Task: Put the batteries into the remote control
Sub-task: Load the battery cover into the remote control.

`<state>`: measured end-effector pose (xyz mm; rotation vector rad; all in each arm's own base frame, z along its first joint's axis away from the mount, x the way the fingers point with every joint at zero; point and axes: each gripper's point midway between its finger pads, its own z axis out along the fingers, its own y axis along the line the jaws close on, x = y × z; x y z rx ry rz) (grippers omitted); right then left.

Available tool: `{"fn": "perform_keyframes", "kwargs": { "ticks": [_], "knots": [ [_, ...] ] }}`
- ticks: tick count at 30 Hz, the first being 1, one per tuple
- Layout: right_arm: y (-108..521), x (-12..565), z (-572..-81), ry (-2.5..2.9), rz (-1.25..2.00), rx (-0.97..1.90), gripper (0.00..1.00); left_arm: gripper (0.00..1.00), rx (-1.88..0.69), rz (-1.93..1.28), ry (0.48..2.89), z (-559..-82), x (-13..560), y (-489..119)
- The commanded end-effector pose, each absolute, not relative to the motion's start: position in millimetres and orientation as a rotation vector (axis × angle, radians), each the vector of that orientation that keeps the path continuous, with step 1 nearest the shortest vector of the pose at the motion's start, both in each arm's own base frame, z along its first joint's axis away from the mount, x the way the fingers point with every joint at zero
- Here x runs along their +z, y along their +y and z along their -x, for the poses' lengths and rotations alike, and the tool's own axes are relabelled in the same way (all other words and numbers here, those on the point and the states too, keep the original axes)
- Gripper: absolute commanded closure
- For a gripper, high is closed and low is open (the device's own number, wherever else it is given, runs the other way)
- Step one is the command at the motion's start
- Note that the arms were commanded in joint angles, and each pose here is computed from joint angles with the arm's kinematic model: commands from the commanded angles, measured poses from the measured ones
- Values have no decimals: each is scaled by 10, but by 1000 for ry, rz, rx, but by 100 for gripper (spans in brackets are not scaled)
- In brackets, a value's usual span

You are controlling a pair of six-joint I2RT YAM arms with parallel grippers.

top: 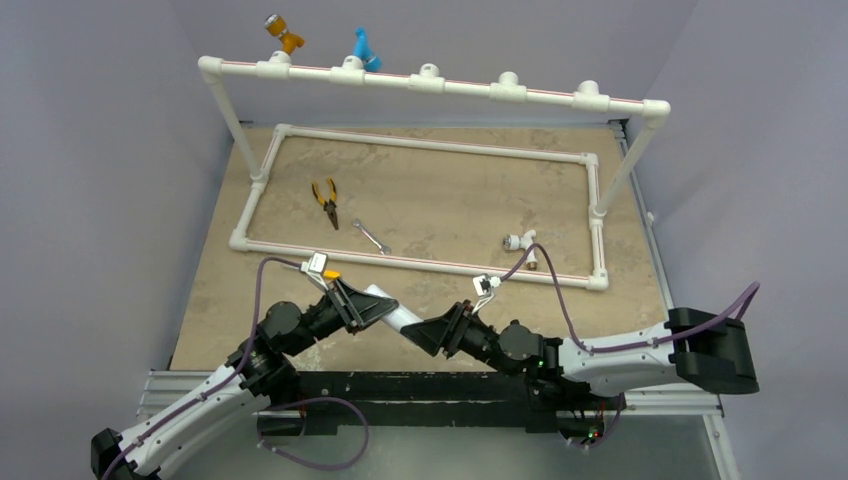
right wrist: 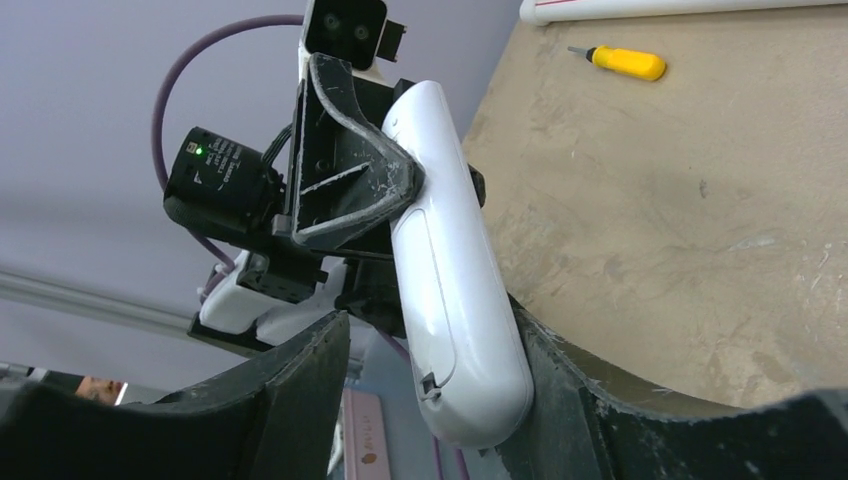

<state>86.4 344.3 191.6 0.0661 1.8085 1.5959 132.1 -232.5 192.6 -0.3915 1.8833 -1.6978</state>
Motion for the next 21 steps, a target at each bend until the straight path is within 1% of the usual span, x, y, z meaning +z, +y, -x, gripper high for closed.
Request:
{"fn": "perform_keyframes", "kwargs": {
  "ticks": [1,7,9,15,16,17,19,20,21],
  "knots": [
    [3533,2310,-830,1681,-83,1727,47,100,-1763,366,1796,-1303,2143,-2325],
    [3594,2314,-830,1697,-74,1717,67,100,-1766,364,1799,-1296,2141,-2325],
    [3602,2323,-831,1695,-68,1714,72,100,-1763,364,1800,-1293,2134,-2317],
    [3577,2307,-834,1698,-60,1700,75,100,-1760,368,1796,-1282,2114,-2294],
    [3571,2307,-835,1698,-60,1699,74,100,-1759,368,1796,-1283,2113,-2292],
    [3565,2315,-837,1695,-61,1699,69,100,-1762,367,1797,-1277,2113,-2294],
    [3554,2324,-841,1691,-62,1696,53,100,-1763,365,1796,-1278,2118,-2297],
    [3546,2320,-847,1691,-65,1693,46,100,-1764,364,1797,-1277,2117,-2300],
    [3543,2328,-851,1689,-68,1693,42,100,-1765,360,1796,-1276,2124,-2301]
  ]
}}
